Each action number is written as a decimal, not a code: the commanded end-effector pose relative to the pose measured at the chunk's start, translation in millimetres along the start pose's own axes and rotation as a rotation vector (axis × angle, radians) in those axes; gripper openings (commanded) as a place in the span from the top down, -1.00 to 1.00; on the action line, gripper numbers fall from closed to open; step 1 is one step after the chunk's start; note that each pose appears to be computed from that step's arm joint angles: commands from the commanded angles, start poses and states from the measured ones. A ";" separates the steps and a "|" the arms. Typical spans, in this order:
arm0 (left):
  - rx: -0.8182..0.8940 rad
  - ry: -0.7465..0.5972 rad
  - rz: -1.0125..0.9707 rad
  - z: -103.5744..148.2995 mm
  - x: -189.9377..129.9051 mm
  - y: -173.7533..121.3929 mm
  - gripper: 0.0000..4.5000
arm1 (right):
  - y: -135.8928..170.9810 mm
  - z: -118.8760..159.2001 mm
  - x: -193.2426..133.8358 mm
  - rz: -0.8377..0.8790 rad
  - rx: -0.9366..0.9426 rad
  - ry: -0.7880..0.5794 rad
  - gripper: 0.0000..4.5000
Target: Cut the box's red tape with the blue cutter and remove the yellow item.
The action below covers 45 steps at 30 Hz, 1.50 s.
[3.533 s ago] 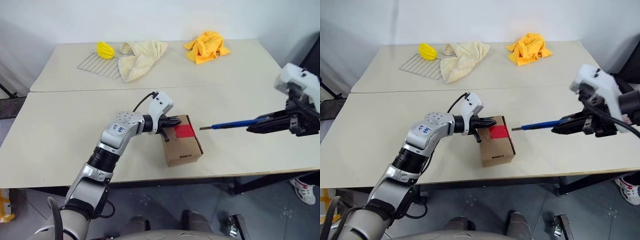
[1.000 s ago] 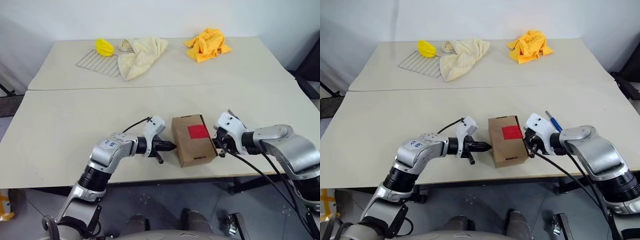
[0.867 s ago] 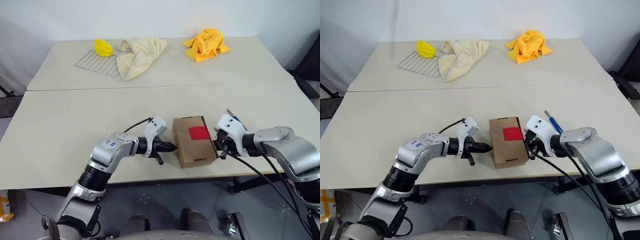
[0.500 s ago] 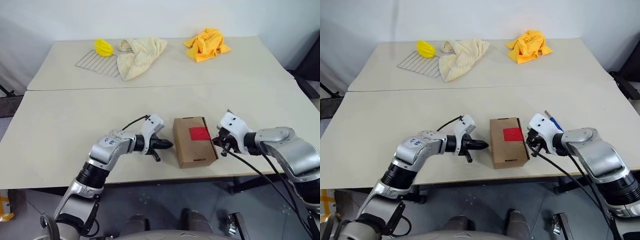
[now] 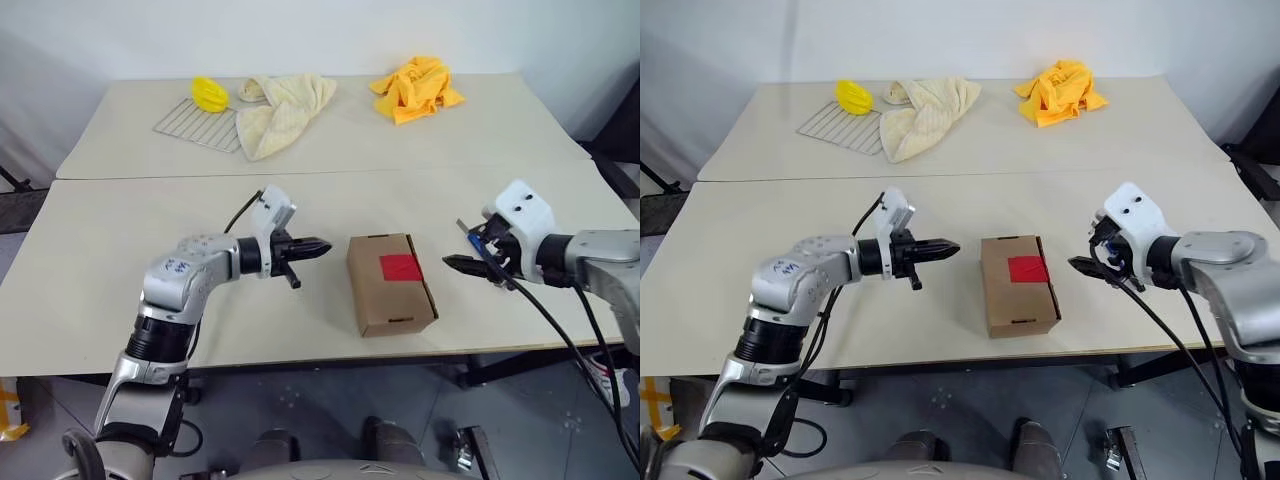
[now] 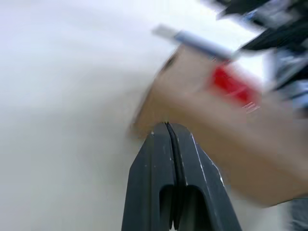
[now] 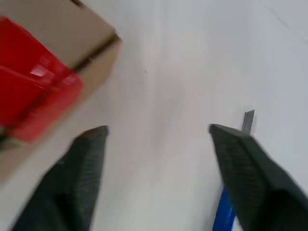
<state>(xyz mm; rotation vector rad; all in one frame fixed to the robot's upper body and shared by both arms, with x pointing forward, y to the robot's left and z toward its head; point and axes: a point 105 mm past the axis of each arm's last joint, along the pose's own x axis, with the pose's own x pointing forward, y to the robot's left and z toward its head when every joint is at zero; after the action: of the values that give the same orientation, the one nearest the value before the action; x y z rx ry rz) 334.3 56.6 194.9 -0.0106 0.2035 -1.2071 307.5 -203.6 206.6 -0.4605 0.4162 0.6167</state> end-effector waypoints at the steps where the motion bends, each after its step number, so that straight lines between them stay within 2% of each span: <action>1: 0.016 -0.050 -0.148 24.3 10.7 -29.3 1.00 | 11.6 12.0 -11.9 0.026 0.051 -0.034 -0.98; 5: -0.028 0.013 -0.225 16.4 21.3 -42.1 1.00 | 17.9 6.8 -7.0 0.030 0.114 -0.015 -0.98; 9: -0.045 0.141 -0.220 -12.1 30.4 -41.0 1.00 | 24.3 -1.7 1.4 0.035 0.145 0.012 -0.98; 12: -0.040 0.187 -0.206 -23.7 33.0 -39.9 1.00 | 25.4 -3.5 4.6 0.031 0.157 0.015 -0.98; 20: -0.017 0.239 -0.171 -38.1 37.5 -37.3 1.00 | 30.1 -12.6 8.5 0.046 0.185 0.034 -0.98; 29: 0.014 0.246 -0.170 -39.7 42.2 -35.9 1.00 | 35.0 -26.3 13.8 0.072 0.210 0.062 -0.98; 32: 0.021 0.250 -0.174 -40.8 44.5 -35.7 1.00 | 34.6 -37.5 16.0 0.064 0.202 0.108 -0.98; 35: 0.042 0.275 -0.174 -45.8 45.5 -33.8 1.00 | 23.1 -62.4 16.4 0.014 0.174 0.211 -0.98; 42: 0.035 0.283 -0.171 -51.2 44.1 -31.0 1.00 | 7.9 -101.2 10.3 -0.020 0.134 0.344 -0.98; 45: 0.033 0.288 -0.161 -53.1 43.3 -29.2 1.00 | 3.0 -108.5 7.1 -0.021 0.122 0.356 -0.98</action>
<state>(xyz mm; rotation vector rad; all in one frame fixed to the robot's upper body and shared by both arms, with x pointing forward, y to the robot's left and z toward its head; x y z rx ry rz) 310.9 6.6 154.3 0.1582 0.3851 -1.4056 287.8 -244.2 120.8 -0.4456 0.7443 0.5150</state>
